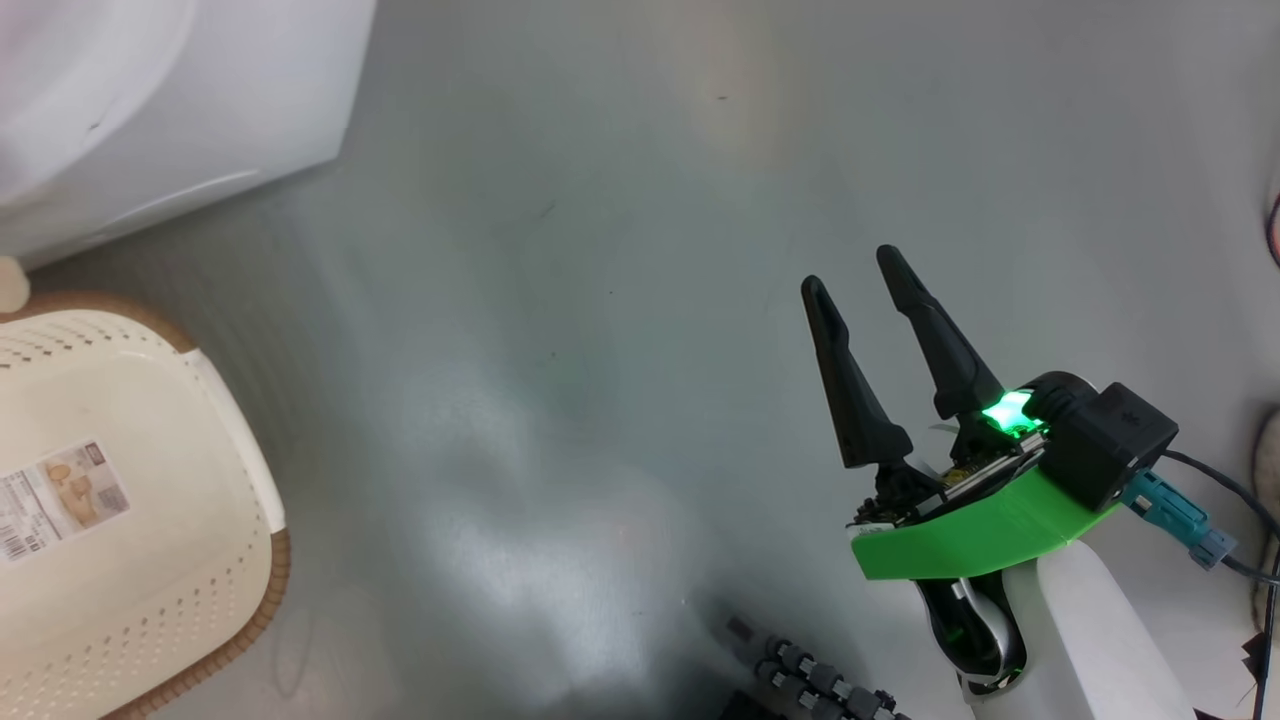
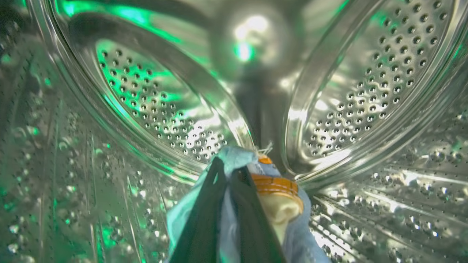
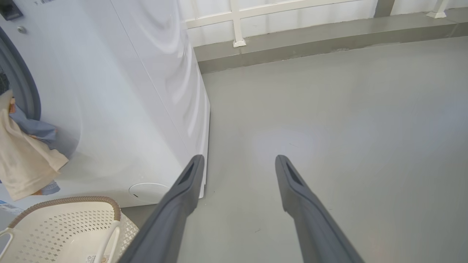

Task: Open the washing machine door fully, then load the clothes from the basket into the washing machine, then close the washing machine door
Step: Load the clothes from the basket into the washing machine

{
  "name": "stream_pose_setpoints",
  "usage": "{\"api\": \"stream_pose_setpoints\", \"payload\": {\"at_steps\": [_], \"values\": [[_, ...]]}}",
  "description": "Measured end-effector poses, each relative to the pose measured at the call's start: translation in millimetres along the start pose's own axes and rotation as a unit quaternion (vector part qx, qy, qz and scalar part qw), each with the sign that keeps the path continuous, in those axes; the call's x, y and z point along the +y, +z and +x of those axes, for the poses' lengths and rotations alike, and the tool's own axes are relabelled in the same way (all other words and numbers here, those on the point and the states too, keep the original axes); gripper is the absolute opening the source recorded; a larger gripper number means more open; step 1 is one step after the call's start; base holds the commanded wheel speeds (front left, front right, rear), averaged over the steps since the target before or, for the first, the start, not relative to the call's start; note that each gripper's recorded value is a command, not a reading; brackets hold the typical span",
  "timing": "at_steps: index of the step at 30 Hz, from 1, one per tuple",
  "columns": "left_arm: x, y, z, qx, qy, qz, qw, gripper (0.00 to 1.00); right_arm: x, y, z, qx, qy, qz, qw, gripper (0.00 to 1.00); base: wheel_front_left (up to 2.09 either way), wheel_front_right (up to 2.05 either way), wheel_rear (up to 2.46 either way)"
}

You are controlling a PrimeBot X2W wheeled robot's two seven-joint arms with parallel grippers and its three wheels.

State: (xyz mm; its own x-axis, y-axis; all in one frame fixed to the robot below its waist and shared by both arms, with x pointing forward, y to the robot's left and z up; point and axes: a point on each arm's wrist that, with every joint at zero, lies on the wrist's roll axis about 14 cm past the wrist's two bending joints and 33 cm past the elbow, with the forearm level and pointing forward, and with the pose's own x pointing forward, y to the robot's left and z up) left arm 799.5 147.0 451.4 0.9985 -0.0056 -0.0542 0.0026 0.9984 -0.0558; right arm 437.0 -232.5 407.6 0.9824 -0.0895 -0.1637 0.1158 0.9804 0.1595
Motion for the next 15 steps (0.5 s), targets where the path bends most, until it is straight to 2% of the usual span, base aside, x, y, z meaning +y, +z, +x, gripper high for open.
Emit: {"api": "stream_pose_setpoints", "payload": {"at_steps": [1, 2, 3, 4, 5, 15], "values": [[0, -4, -1, 0.006, 0.001, -0.007, 1.000, 0.00, 1, -1, 1, 0.000, 0.001, 0.001, 1.000, 1.00, 0.00, 0.00, 0.00], [-1, -6, -1, 0.012, 0.000, -0.009, 1.000, 0.37, 2, -1, 1, 0.001, 0.003, 0.002, 1.000, 1.00, 0.00, 0.00, 0.00], [-2, -9, -2, 0.017, -0.001, -0.010, 1.000, 0.92, 3, -2, 2, 0.001, 0.004, 0.002, 1.000, 1.00, 0.00, 0.00, 0.00], [-3, -10, -3, 0.019, -0.003, -0.013, 1.000, 0.92, 4, -2, 3, 0.000, 0.006, 0.003, 1.000, 1.00, 0.00, 0.00, 0.00], [-4, -14, -5, 0.024, -0.004, -0.014, 1.000, 1.00, 5, -1, 5, -0.002, 0.009, 0.004, 1.000, 1.00, 0.00, 0.00, 0.00], [-14, -30, -33, 0.041, -0.025, -0.007, 0.999, 1.00, 25, 5, 14, -0.017, 0.039, 0.008, 0.999, 1.00, 0.00, 0.00, 0.00]]}}
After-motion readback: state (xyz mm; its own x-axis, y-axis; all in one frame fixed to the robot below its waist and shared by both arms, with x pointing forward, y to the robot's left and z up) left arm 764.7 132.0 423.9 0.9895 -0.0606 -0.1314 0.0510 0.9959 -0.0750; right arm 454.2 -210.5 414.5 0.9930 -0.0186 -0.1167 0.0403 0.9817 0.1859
